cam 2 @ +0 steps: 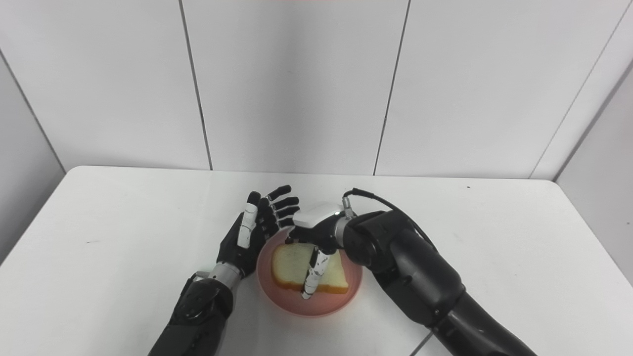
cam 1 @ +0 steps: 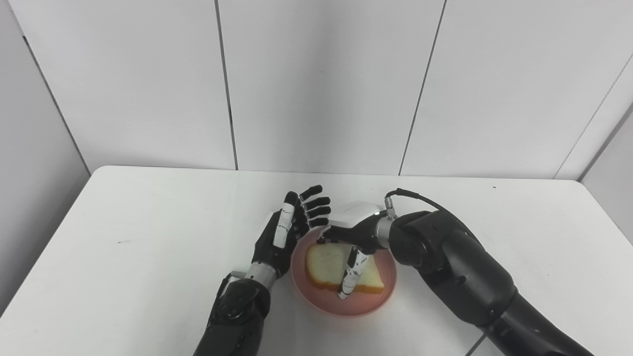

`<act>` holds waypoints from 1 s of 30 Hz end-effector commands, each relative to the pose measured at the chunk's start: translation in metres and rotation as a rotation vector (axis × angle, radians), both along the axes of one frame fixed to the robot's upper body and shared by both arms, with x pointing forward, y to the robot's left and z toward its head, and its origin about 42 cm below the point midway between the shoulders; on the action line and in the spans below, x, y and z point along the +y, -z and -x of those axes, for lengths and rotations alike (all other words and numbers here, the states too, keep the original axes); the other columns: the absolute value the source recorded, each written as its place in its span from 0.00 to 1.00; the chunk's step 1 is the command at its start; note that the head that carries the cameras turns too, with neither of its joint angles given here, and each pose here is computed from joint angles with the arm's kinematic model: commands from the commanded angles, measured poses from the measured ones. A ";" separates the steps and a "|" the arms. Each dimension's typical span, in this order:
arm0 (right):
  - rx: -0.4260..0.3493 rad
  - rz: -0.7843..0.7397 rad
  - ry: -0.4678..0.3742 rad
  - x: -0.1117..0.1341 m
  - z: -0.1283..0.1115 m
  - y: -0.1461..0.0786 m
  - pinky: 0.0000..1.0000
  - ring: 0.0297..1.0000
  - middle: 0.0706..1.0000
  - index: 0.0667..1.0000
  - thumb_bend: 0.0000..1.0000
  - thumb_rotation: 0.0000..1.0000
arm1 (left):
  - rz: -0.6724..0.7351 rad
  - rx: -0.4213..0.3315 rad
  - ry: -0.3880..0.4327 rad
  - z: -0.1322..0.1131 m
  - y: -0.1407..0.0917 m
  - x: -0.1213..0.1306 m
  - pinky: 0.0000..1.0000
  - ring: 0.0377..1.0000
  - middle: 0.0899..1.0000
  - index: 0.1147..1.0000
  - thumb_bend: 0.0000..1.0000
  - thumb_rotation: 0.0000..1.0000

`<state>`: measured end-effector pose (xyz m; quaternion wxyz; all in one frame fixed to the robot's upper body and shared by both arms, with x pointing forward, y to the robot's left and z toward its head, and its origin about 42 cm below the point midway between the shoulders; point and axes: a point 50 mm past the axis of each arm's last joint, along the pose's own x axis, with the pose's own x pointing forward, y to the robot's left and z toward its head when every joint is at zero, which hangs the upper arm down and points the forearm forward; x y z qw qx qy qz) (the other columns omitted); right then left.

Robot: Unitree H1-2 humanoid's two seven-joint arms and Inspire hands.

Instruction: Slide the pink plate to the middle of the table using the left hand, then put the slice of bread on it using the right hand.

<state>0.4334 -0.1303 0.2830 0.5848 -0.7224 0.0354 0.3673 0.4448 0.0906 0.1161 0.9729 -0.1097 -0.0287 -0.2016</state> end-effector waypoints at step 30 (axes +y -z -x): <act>-0.424 -0.937 0.102 -0.099 0.015 -0.012 0.64 0.73 0.73 0.71 0.80 0.36 | -0.039 0.136 -0.013 0.023 0.034 0.011 0.69 0.77 0.75 0.72 0.95 0.92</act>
